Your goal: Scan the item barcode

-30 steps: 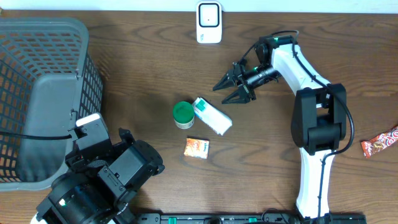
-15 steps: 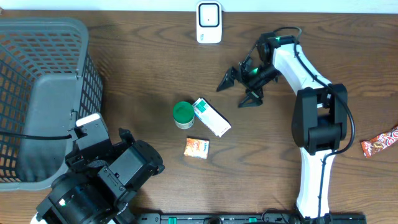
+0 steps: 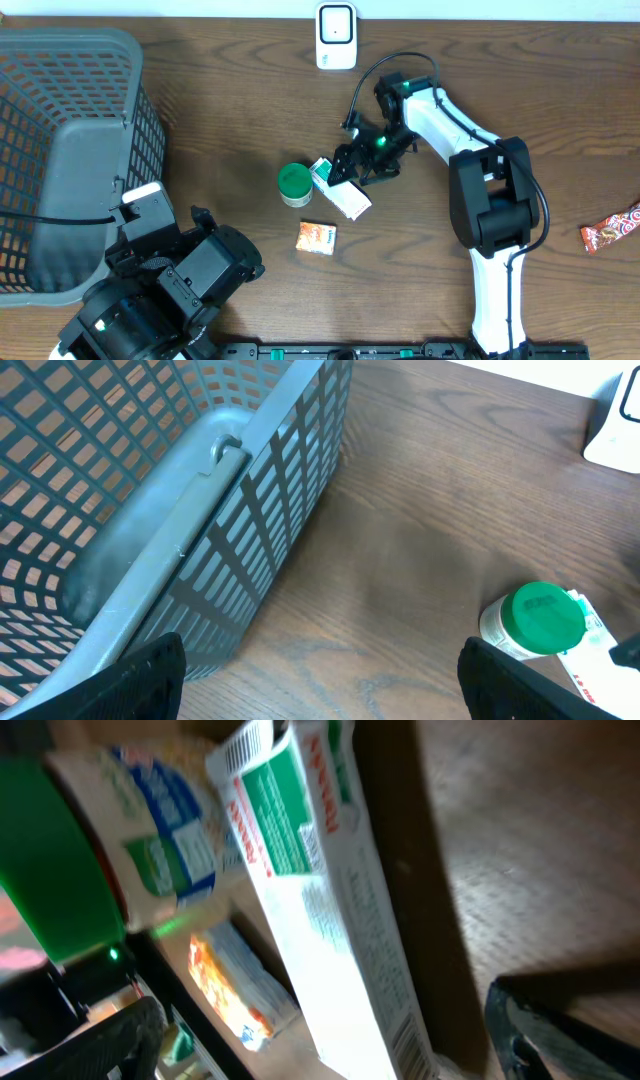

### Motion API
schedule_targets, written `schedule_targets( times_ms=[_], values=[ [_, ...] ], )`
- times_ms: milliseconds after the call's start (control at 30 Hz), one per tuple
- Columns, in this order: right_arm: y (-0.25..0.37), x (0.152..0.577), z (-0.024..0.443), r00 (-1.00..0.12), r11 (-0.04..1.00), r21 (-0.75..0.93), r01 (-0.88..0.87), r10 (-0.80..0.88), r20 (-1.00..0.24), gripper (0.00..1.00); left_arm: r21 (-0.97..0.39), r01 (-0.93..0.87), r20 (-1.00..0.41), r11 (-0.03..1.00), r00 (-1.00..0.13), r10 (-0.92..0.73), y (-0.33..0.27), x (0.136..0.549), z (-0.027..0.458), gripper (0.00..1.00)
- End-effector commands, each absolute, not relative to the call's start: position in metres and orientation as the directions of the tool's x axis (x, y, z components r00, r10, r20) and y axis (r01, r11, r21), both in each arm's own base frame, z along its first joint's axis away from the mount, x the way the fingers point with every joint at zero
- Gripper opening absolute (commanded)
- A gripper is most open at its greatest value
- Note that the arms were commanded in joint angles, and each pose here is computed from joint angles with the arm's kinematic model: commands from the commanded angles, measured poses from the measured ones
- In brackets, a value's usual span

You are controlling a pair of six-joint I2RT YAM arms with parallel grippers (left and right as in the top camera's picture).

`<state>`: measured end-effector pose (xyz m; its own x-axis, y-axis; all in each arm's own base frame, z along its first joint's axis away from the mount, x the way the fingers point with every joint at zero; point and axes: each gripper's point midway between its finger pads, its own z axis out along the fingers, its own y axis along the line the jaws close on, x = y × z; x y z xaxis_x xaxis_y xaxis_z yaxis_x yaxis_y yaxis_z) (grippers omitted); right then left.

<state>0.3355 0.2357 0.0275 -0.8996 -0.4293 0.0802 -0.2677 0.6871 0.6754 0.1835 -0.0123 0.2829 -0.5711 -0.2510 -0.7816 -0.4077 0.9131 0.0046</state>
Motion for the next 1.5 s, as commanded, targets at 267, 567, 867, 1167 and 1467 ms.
schedule_targets(
  times_ms=[267, 567, 867, 1167, 1467],
  values=[
    [0.217, 0.305, -0.005, -0.834, 0.651, 0.664, -0.369, -0.547, 0.074, 0.19, 0.005, -0.417, -0.785, 0.909, -0.564, -0.254, -0.011, 0.183, 0.283, 0.85],
    [0.206, 0.313, -0.006, -0.834, 0.71, 0.589, -0.386, -0.541, 0.106, 0.01, 0.005, -0.417, -0.785, 0.909, -0.564, -0.255, -0.011, 0.183, 0.283, 0.85],
    [0.168, 0.344, 0.042, -0.899, 0.884, 0.252, -0.394, -0.428, 0.094, 0.01, 0.006, -0.417, -0.785, 0.909, -0.564, -0.254, -0.011, 0.183, 0.283, 0.85],
    [0.151, 0.337, 0.104, -0.936, 0.924, -0.156, -0.349, -0.353, 0.003, 0.01, 0.005, -0.417, -0.785, 0.909, -0.564, -0.255, -0.011, 0.183, 0.283, 0.85],
    [0.19, 0.324, 0.103, -0.94, 0.931, -0.166, -0.325, -0.337, -0.05, 0.99, 0.005, -0.417, -0.785, 0.909, -0.564, -0.255, -0.011, 0.183, 0.283, 0.85]
  ],
)
